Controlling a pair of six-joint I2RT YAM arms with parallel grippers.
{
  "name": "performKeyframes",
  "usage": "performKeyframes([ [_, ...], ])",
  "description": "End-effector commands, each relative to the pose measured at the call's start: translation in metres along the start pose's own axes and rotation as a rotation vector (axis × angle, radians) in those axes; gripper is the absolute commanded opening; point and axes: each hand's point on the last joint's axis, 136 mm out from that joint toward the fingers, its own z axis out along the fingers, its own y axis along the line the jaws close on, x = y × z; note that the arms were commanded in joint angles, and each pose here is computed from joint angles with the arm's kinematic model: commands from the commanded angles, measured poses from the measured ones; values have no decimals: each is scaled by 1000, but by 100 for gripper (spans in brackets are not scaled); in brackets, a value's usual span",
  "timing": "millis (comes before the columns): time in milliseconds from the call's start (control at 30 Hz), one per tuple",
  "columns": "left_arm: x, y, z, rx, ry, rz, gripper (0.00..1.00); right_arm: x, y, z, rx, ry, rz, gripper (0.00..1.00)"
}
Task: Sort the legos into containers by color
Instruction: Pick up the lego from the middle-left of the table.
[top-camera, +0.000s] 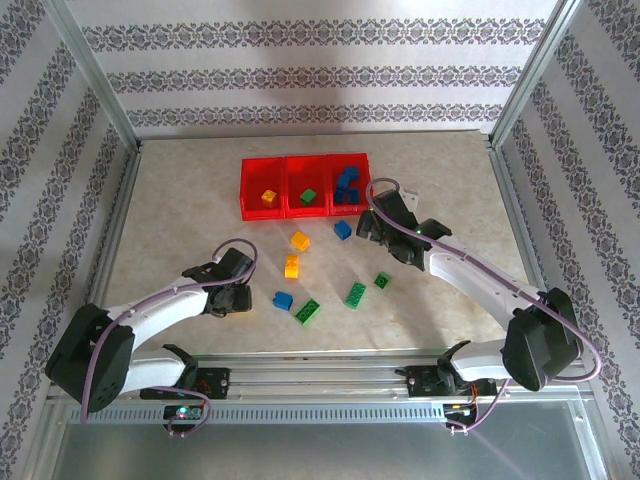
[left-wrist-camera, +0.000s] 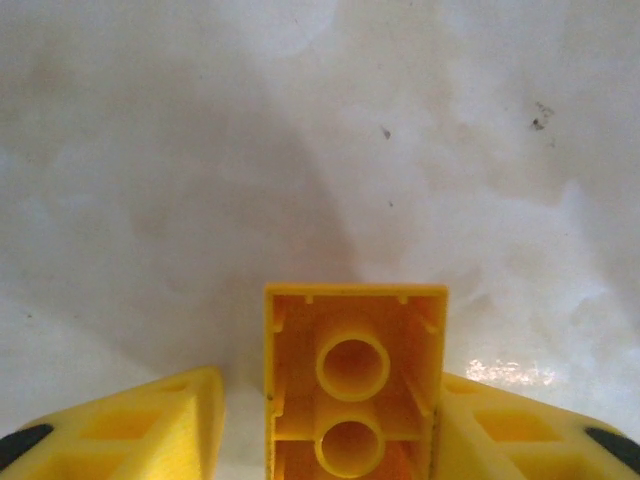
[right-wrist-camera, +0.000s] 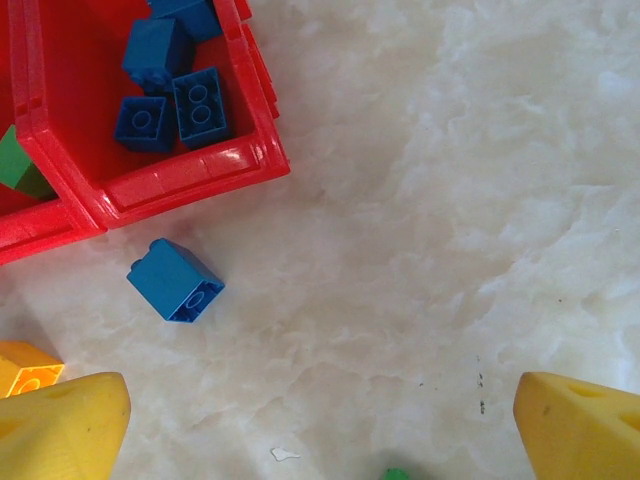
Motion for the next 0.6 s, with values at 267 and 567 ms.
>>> performKeyframes([
  [267, -15, -1, 0, -30, -29, 6, 31, -1, 4, 4, 21, 10, -5, 98],
  [567, -47, -10, -11, -3, -146, -60, 22, 2, 2, 8, 27, 23, 6, 98],
])
